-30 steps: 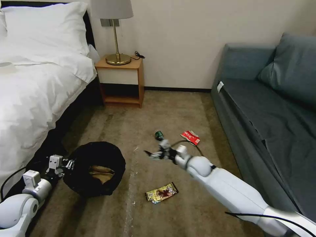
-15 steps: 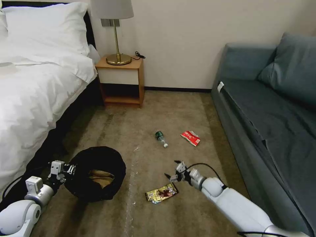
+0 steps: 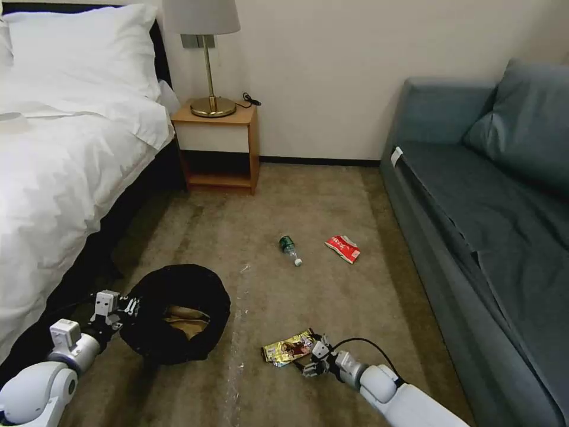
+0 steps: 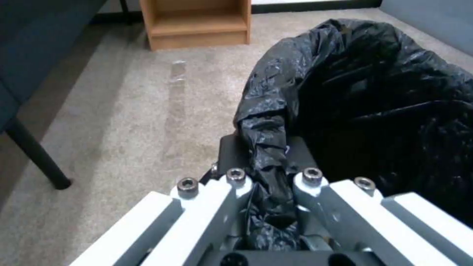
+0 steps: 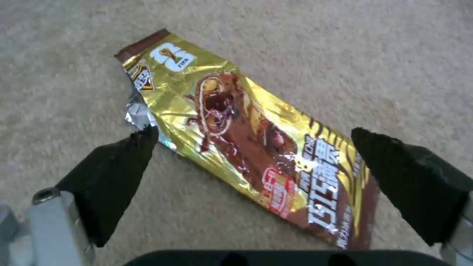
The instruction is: Pick up the trash bin, then pick up the garbage on the floor and place it into the trash bin.
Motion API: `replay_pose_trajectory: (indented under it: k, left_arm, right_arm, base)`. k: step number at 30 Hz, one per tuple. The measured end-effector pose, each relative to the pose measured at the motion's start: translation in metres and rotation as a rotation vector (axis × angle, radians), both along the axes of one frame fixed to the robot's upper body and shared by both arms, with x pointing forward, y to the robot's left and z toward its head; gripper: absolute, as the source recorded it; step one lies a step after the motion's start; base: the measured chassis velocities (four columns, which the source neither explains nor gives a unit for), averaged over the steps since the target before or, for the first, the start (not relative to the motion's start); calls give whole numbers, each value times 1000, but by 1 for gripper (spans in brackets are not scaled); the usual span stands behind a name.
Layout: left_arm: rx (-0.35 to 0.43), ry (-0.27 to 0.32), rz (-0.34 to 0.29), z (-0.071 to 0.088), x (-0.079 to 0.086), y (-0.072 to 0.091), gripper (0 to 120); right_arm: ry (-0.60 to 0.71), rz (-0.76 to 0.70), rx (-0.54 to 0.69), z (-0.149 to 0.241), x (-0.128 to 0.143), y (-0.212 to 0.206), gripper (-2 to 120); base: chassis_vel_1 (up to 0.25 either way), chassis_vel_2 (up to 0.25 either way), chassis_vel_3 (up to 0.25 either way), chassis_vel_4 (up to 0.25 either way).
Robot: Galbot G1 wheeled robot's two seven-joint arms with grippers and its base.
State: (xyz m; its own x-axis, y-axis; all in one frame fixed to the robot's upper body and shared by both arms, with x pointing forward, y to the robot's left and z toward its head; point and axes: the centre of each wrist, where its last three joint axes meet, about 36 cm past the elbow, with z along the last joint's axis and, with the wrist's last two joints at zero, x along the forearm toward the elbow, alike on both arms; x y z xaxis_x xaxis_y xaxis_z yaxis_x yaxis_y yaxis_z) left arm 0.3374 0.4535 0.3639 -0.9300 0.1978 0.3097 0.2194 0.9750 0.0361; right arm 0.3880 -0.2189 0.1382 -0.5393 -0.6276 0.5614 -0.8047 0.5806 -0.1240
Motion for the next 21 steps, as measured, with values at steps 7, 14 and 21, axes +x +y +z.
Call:
replay_pose_trajectory:
  k: [7, 14, 21]
  left_arm:
    - [-4, 1, -6, -1, 0, -1, 4]
    - [-15, 5, -10, -7, -1, -3, 4]
    - [-16, 8, -11, -9, -1, -2, 4]
  right_arm:
    - [-4, 1, 29, -17, 4, 18, 100]
    - [-6, -11, 19, -33, 14, 19, 100]
    - [-2, -13, 9, -42, 15, 12, 100]
  base:
    - [0, 0, 0, 0]
    - [0, 0, 0, 0]
    - [0, 0, 0, 0]
